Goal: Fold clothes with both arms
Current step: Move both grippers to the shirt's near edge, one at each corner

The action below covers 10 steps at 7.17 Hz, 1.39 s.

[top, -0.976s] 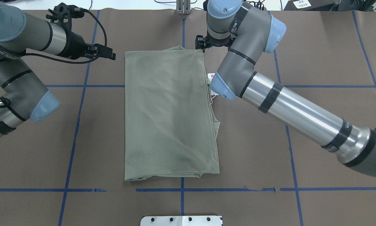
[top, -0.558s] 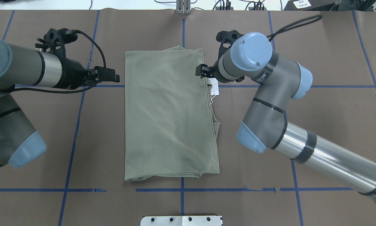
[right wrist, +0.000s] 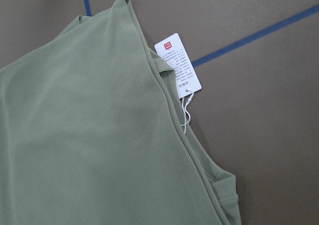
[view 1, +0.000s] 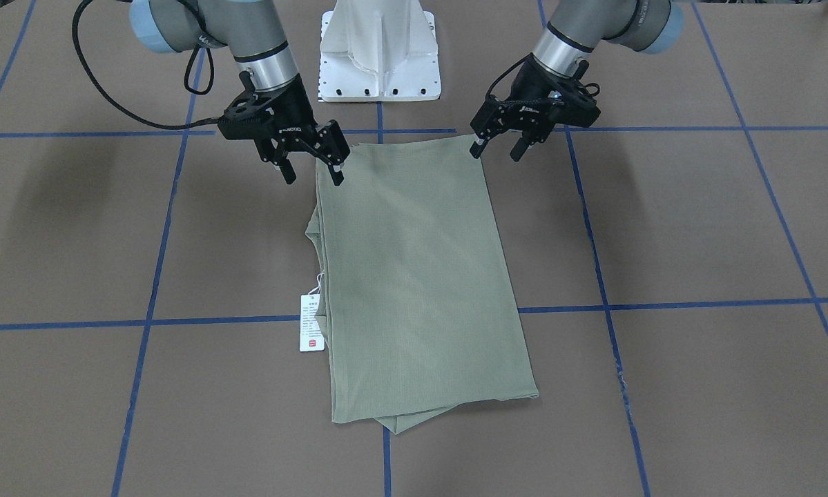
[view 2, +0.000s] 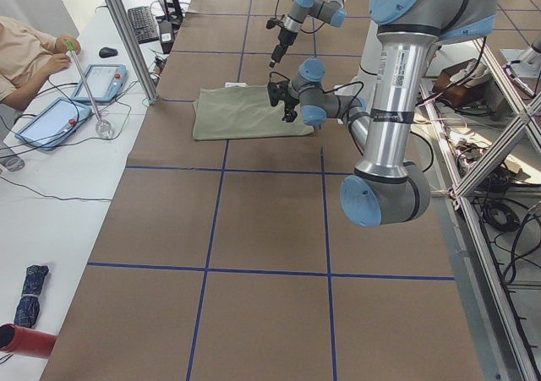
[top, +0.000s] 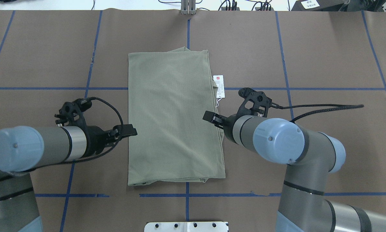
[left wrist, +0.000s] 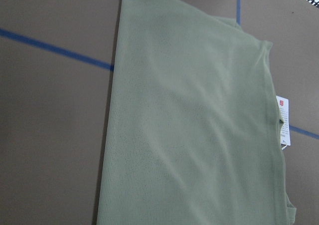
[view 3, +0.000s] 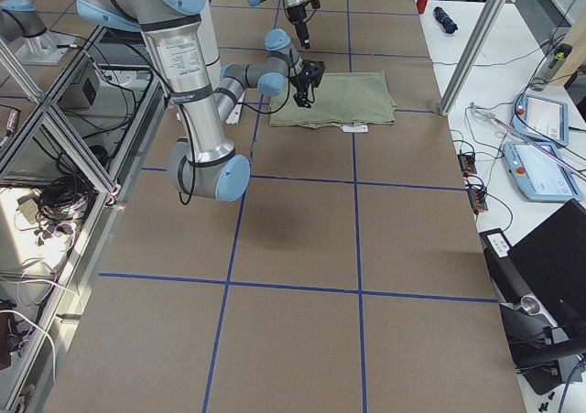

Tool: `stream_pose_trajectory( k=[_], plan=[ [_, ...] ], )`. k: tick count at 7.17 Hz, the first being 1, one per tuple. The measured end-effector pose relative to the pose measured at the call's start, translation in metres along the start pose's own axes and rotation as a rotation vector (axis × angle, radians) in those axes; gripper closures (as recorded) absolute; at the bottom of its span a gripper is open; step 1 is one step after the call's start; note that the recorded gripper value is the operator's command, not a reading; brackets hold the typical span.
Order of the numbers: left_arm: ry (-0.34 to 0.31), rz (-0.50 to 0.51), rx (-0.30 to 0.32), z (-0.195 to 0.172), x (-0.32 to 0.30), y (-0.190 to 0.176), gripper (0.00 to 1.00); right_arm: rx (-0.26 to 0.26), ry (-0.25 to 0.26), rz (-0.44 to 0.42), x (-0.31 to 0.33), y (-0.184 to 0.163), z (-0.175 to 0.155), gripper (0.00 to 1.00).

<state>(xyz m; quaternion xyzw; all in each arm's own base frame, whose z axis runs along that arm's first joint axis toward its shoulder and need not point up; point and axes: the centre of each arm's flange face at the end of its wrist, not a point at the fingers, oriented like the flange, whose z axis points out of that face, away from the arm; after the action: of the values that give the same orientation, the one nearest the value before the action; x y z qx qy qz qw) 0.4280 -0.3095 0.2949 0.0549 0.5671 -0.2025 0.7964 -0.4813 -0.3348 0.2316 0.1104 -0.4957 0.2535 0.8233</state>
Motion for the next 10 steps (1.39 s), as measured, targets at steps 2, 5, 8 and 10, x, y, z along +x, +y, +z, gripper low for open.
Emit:
stream_pose_trajectory(
  k=[2,5,8,10],
  plan=[
    [-0.04,-0.07,-0.009,0.022,-0.019,0.051,0.11,0.027,0.001,0.023,0.007,0.021,-0.003,0.0],
    [-0.083,-0.074,-0.013,0.044,-0.037,0.08,0.11,0.041,0.005,0.019,0.012,0.029,0.0,0.0],
    [-0.106,-0.053,-0.054,0.053,-0.044,0.108,0.15,0.045,0.003,0.016,0.012,0.034,0.0,0.0],
    [-0.112,-0.048,-0.061,0.056,-0.046,0.114,0.26,0.053,0.002,0.012,0.012,0.036,0.001,0.0]
  ],
)
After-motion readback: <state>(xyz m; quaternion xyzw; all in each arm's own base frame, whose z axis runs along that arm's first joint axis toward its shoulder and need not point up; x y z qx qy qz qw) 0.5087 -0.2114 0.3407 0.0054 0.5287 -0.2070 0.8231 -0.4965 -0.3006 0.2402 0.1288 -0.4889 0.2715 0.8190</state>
